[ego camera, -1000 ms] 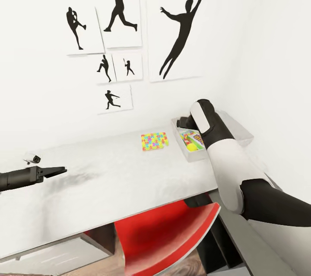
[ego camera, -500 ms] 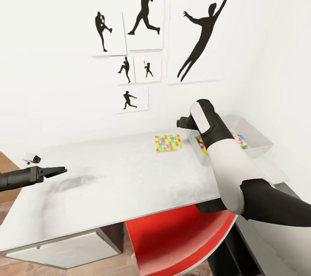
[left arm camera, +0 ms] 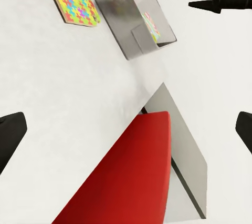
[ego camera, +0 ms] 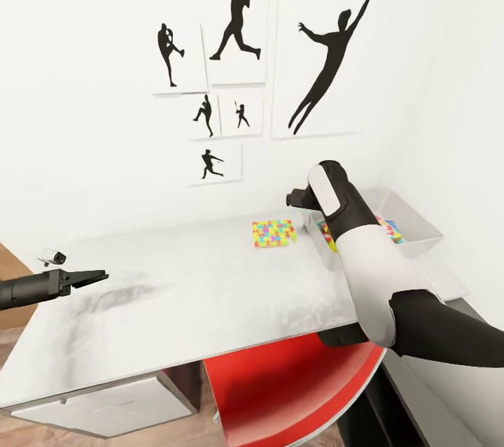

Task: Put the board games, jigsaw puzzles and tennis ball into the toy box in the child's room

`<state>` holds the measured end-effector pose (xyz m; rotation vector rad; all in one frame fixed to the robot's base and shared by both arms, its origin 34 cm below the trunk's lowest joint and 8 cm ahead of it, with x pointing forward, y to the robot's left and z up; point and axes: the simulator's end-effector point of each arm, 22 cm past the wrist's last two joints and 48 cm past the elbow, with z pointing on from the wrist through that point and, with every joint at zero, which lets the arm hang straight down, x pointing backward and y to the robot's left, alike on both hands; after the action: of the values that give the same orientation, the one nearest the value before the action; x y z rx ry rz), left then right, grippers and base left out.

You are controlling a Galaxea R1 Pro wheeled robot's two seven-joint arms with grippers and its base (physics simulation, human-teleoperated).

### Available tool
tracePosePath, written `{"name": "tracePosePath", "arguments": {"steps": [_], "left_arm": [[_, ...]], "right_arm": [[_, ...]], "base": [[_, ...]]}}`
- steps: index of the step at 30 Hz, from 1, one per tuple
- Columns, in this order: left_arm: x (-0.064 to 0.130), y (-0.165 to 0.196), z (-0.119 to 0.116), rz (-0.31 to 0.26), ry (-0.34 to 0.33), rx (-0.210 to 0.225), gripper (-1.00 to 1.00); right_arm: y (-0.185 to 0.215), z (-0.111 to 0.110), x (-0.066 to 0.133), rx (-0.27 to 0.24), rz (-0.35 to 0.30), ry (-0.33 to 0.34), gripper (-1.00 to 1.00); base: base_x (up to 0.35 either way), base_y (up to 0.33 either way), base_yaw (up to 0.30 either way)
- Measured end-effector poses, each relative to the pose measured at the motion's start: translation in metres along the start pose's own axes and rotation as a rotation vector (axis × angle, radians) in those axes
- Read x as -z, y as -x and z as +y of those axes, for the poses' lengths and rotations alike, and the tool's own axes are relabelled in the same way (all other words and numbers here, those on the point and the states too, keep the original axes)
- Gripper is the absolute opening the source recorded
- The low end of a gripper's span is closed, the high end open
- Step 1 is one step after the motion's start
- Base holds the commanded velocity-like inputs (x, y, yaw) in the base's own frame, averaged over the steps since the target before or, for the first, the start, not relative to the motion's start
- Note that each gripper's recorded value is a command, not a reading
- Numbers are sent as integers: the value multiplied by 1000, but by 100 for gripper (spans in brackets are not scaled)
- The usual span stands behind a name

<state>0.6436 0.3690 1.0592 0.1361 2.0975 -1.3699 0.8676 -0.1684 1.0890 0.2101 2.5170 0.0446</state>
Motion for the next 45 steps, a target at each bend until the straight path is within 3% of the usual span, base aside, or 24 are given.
{"name": "tracePosePath", "arguments": {"steps": [8, 16, 45], "left_arm": [[2, 3, -6, -6, -3, -12, 100], [5, 6, -12, -12, -6, -24, 100], [13, 17, -34, -34, -18, -68, 100]], "right_arm": [[8, 1, 11, -1, -23, 4, 100], [47, 7, 49, -24, -141, 40, 100], [64, 12, 89, -26, -199, 61, 100]], "base": [[0, 0, 38], [0, 0, 2], [43, 17, 26]]}}
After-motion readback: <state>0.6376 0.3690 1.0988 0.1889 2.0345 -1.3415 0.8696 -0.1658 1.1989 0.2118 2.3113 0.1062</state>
